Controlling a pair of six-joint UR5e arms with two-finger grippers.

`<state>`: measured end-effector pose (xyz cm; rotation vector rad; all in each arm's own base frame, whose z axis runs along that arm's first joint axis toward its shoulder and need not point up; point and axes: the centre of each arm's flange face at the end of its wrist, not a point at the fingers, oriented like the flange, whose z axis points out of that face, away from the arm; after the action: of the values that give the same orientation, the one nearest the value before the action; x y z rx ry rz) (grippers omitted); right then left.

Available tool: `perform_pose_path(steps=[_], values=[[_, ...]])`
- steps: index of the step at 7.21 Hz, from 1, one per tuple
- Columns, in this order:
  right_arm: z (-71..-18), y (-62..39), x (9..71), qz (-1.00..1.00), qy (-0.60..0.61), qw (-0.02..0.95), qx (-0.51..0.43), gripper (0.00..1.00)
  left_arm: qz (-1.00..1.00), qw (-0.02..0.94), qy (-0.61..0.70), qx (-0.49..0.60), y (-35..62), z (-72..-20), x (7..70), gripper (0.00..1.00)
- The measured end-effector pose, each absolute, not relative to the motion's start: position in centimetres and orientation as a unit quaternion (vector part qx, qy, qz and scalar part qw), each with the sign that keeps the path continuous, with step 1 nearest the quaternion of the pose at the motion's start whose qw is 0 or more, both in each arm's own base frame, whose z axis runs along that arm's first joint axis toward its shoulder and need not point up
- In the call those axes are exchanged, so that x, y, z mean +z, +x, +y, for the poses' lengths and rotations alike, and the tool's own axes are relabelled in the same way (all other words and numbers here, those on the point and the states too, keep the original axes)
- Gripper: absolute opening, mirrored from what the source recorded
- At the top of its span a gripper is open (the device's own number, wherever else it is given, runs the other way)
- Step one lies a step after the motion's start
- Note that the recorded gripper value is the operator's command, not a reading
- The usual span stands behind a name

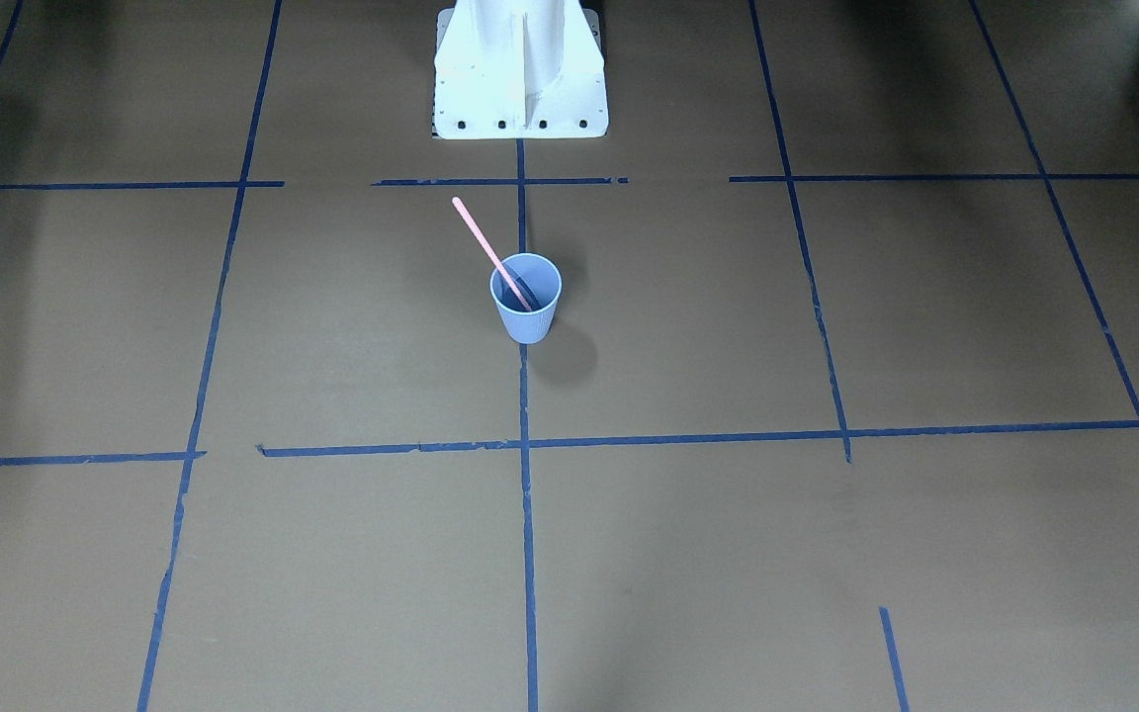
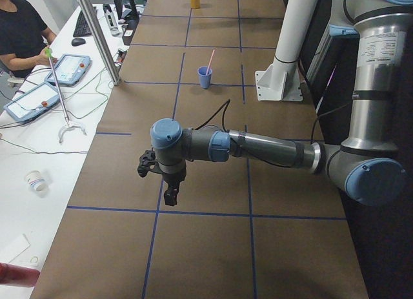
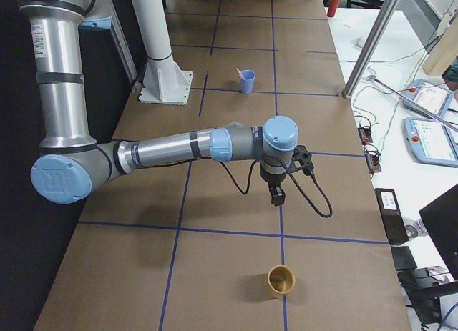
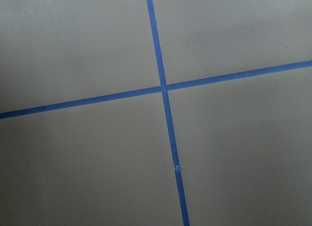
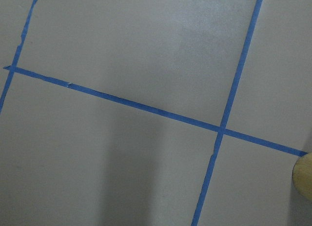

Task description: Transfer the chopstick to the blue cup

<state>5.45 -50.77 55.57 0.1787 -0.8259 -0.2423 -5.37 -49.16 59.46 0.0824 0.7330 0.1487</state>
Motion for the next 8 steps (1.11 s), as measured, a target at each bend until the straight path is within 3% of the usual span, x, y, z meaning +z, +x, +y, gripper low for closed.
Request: perform_pose_path(steps=[8], values=[[-50.15,5.35,54.63,-0.406,0.095,0.901,-0.121,1.0,0.359,0.928,0.048,0.083,-4.7,-49.03,58.39,1.0]])
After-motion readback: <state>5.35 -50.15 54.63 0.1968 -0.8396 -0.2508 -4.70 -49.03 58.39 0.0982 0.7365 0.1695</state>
